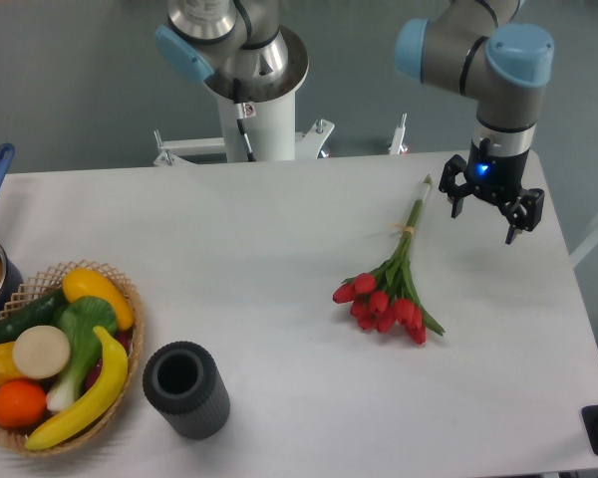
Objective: Pick up the flowers from the table
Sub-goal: 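Move the open gripper over the green tulip stems and lower it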
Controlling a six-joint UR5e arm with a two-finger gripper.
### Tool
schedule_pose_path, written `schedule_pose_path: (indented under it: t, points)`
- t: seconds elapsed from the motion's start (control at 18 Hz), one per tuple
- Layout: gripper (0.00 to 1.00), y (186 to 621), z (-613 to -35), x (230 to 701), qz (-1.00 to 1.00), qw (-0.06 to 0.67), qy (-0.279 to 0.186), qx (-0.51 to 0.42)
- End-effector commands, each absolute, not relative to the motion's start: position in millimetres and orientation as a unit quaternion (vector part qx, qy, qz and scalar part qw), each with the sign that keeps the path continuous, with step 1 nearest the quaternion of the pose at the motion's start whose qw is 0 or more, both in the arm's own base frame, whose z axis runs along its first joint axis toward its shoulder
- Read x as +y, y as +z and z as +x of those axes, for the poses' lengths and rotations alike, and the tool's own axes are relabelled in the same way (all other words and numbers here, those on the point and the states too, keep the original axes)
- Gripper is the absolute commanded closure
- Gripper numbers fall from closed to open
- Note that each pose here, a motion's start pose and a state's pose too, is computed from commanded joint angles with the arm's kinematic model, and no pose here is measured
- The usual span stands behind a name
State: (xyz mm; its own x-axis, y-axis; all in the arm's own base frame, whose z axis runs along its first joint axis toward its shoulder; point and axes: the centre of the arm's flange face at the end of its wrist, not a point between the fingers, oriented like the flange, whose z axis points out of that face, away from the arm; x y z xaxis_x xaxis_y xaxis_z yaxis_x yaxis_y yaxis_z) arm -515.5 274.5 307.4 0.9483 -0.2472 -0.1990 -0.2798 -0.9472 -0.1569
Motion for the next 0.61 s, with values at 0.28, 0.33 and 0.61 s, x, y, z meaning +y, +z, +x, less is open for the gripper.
schedule_pose_path:
  t: [0.28,0.33,0.61]
  points:
    - [0.00,300.4,-505.0,287.2,-0.988,0.139,0.061,0.033]
    - [0.00,297.3,-502.3,288.2,-0.988,0.138,0.058,0.030]
    - [0.00,277.7,-489.2,293.9,-0.990,0.137,0.037,0.018]
